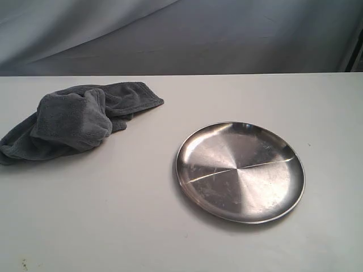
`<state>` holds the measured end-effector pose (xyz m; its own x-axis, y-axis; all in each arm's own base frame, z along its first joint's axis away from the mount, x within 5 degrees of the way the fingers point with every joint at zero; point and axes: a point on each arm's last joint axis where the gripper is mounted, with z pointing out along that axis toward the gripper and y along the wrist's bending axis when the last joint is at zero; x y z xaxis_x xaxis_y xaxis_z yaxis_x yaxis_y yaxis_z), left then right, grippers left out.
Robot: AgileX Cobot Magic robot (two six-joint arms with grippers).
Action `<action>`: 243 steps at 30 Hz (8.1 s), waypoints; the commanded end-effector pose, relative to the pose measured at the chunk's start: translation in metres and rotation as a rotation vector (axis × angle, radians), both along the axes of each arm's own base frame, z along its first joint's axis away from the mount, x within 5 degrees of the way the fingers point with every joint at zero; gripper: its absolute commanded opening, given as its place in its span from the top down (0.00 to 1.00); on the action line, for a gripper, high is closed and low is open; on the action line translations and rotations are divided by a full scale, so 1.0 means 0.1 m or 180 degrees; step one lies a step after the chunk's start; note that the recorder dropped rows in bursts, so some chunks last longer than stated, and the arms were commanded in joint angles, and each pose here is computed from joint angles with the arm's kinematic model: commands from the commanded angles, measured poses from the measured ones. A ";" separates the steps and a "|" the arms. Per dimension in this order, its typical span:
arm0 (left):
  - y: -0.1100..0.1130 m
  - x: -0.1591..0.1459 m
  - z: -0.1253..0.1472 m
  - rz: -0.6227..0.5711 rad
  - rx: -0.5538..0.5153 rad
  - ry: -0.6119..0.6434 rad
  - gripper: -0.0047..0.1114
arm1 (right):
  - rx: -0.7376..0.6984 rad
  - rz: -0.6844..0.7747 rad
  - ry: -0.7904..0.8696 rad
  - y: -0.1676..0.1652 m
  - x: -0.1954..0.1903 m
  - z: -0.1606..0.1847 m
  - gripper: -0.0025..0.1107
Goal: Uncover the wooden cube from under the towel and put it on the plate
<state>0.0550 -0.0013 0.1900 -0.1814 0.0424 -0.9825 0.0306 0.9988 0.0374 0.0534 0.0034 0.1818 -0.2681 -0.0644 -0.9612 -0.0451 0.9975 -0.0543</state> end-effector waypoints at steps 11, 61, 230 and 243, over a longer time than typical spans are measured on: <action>0.00 0.00 -0.01 -0.0014 -0.0007 -0.0012 0.96 | -0.0035 0.0005 -0.0039 0.00 0.00 0.00 0.98; -0.20 0.55 1.45 -0.0720 -0.0539 -0.1827 0.96 | -0.0009 0.0007 -0.0041 0.00 0.00 0.00 0.98; 0.57 3.17 0.22 -0.1498 0.0230 0.3112 0.95 | -0.0009 0.0007 -0.0041 0.00 0.00 0.00 0.98; 0.53 3.03 -0.09 -0.1630 0.0391 0.3039 0.25 | -0.0009 0.0007 -0.0041 0.00 0.00 0.00 0.98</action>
